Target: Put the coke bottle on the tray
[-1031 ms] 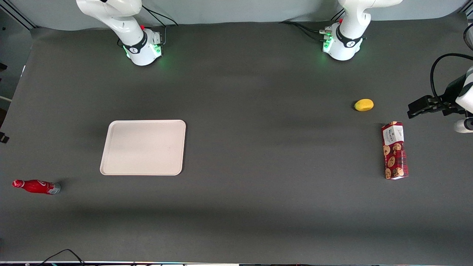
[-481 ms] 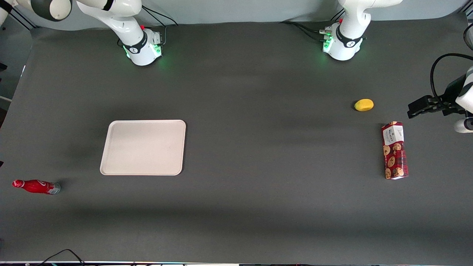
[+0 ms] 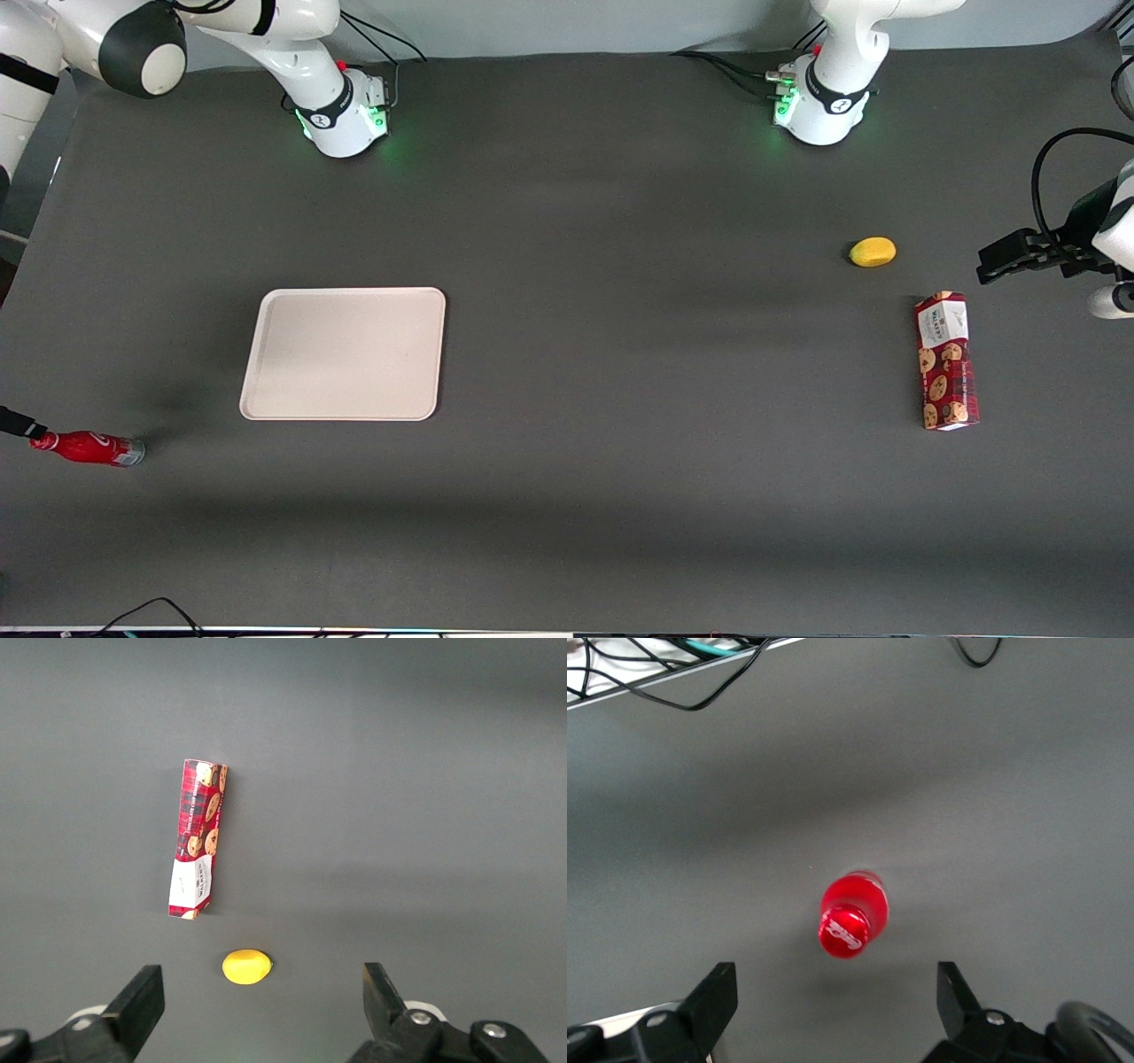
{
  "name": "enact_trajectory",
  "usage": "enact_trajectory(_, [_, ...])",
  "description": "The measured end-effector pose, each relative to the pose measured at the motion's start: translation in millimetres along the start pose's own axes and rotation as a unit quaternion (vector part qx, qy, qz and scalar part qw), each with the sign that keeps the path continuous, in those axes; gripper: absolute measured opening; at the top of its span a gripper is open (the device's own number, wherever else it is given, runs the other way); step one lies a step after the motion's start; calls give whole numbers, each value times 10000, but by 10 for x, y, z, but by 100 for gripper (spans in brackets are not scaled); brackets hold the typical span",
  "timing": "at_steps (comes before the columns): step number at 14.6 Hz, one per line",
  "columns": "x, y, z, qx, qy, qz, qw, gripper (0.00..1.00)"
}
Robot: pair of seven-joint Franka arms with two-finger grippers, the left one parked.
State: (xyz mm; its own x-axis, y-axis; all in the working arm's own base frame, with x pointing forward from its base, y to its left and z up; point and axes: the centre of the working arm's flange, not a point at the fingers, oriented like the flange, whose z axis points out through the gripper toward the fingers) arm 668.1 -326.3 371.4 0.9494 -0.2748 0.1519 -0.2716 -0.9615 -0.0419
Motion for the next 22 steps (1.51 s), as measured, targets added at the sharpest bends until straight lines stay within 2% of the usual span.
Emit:
enact_trajectory(3, [36,-27,184,-68,-64,-102,9999,100])
enact_trajectory(7, [76,-3,301,-181,13,-179,9997,100])
enact_trajectory(12, [115,-74,450,-80,12,-182,9998,100])
enact_trajectory(22, [194,-163,520,-129,34,-355,9993,98])
